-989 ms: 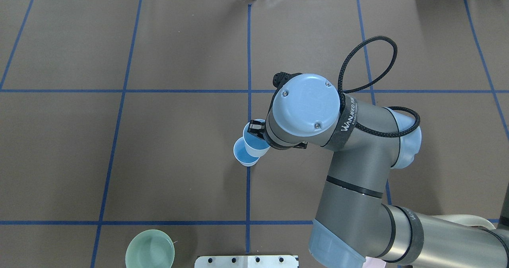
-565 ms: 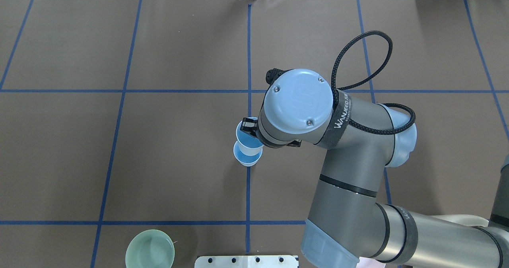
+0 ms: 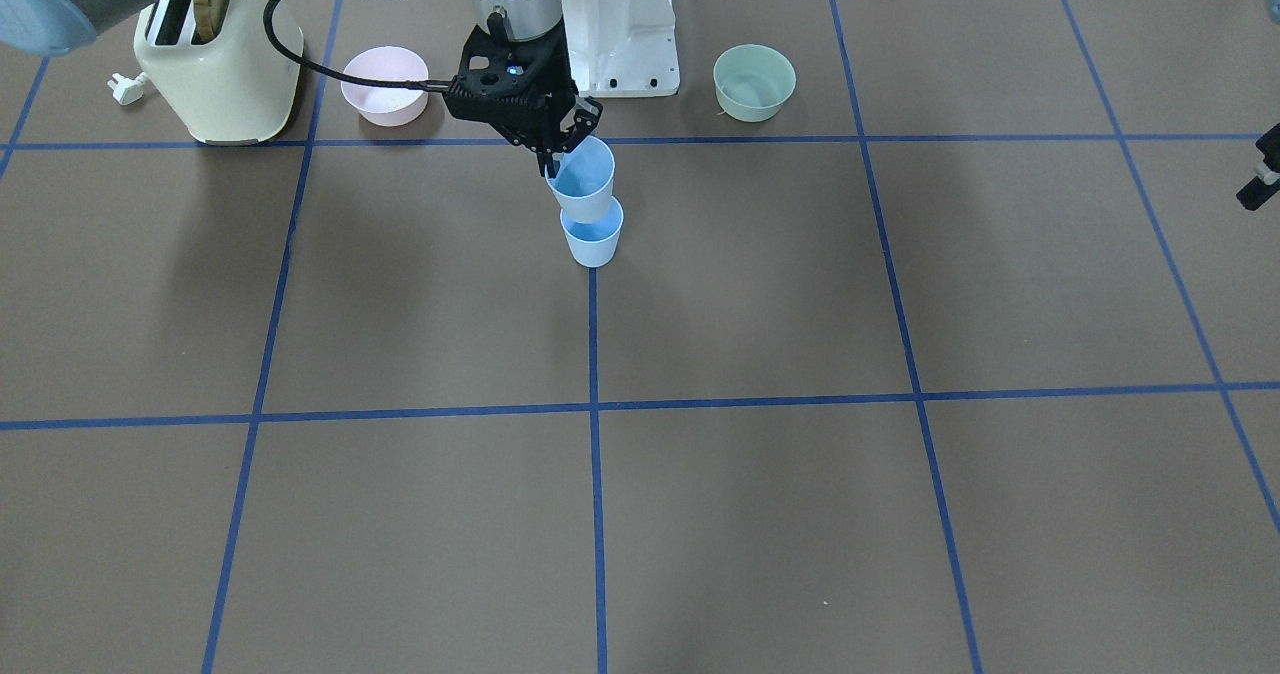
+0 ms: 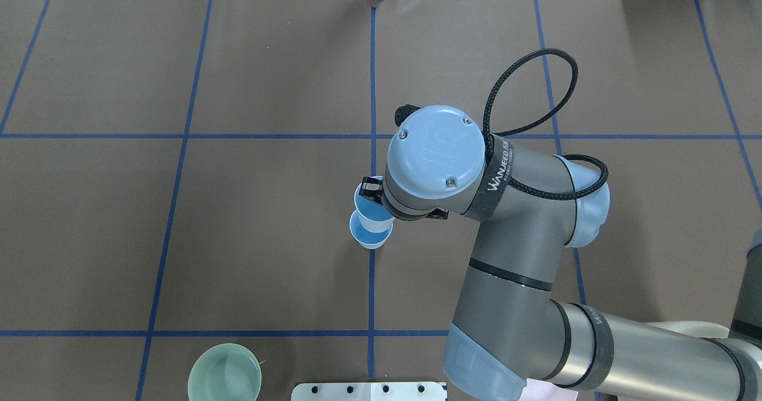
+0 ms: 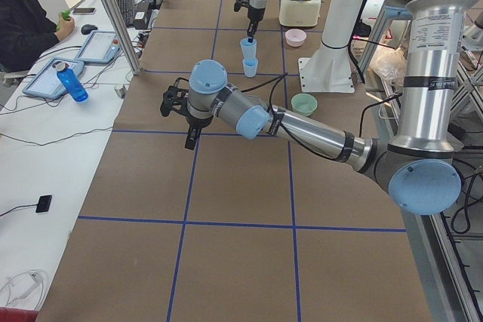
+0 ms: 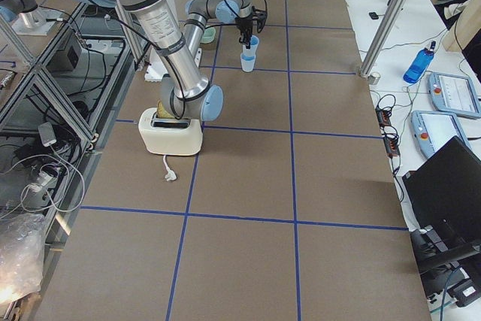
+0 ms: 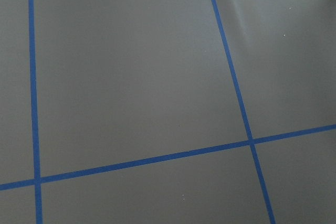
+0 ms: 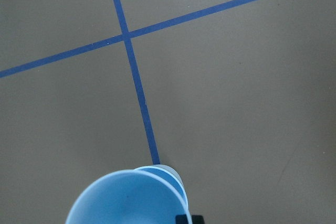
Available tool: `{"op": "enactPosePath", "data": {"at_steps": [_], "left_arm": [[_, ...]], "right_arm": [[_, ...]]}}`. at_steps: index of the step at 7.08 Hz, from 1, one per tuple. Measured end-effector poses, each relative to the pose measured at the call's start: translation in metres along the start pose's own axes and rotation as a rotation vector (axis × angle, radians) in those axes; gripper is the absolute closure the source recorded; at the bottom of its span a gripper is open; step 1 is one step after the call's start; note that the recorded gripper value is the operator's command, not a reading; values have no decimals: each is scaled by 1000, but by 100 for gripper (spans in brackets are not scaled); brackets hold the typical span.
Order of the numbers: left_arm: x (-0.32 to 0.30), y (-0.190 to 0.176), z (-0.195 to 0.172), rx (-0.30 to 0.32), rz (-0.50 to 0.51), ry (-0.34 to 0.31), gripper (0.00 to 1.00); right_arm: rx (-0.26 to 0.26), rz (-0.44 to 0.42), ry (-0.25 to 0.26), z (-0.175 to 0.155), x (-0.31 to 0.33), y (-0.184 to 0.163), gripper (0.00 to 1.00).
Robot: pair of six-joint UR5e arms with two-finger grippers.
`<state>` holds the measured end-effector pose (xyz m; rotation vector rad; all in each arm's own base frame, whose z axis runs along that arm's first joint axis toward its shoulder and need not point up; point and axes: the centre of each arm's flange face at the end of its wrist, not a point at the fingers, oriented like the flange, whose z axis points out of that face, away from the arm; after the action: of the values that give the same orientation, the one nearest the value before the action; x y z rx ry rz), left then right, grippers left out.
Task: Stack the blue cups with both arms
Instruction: 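Lower the cup into the centre cup and open the right gripper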
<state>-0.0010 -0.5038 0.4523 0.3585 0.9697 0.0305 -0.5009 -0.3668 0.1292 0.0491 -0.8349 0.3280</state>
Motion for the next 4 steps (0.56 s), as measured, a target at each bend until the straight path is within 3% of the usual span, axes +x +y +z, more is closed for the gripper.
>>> {"op": "enactPosePath", "data": {"at_steps": [4], "left_arm": [[0, 0, 1, -1, 0, 0, 2]], "right_arm": [[9, 0, 15, 8, -2, 3, 100]]}}
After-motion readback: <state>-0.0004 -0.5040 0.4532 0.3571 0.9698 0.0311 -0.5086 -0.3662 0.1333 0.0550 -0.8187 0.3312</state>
